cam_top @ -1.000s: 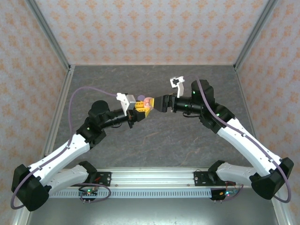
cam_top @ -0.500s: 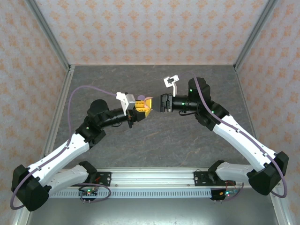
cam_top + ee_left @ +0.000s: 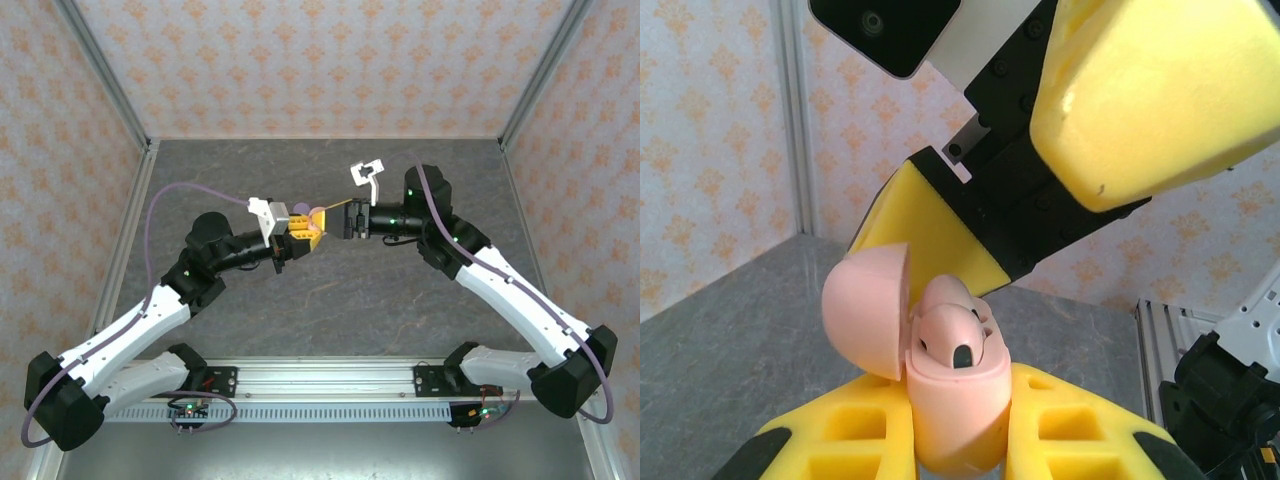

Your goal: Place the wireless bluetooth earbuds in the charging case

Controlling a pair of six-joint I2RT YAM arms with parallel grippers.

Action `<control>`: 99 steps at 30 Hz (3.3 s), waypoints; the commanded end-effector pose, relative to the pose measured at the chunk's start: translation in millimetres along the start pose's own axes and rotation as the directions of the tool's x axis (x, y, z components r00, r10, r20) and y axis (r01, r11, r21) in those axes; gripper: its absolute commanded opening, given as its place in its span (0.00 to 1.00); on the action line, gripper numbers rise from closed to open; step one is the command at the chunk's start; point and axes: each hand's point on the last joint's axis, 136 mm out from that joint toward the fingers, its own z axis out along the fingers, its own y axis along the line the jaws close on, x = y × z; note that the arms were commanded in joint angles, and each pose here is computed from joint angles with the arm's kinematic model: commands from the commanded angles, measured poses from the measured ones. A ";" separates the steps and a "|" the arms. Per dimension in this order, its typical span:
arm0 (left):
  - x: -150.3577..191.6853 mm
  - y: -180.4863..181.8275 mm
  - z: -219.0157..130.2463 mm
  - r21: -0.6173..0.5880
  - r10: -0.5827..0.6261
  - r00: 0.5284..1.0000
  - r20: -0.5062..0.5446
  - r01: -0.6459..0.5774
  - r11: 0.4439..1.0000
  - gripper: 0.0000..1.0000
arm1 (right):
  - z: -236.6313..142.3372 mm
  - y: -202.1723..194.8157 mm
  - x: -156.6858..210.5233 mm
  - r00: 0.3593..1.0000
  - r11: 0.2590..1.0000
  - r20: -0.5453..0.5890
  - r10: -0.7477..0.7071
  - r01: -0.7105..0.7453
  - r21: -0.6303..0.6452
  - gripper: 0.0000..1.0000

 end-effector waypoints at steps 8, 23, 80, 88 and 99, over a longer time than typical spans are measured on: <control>-0.9 -0.5 -1.1 -0.013 0.011 1.000 -0.019 -0.011 1.000 0.00 | -19.2 27.9 -9.6 0.989 0.991 0.074 -0.129 0.132 -0.032 0.73; 34.7 28.6 -0.4 -0.164 -0.053 0.995 -0.088 0.038 0.986 0.00 | -35.1 10.9 -16.0 0.979 0.979 0.126 -0.164 0.146 0.139 0.73; 265.9 116.5 52.6 -0.601 -0.682 0.559 -0.470 0.363 0.712 0.61 | -95.0 -61.4 -10.3 0.937 0.823 0.269 -0.224 0.033 0.567 0.94; 186.6 117.7 37.8 -0.567 -0.582 0.709 -0.399 0.308 0.764 0.70 | -144.4 -141.5 9.4 0.938 0.492 0.221 -0.269 -0.063 0.868 0.99; 84.5 157.0 -79.4 -0.824 -0.326 0.939 -0.113 0.095 0.558 0.90 | -229.9 -201.2 17.8 0.860 0.146 0.213 -0.464 -0.162 0.976 0.99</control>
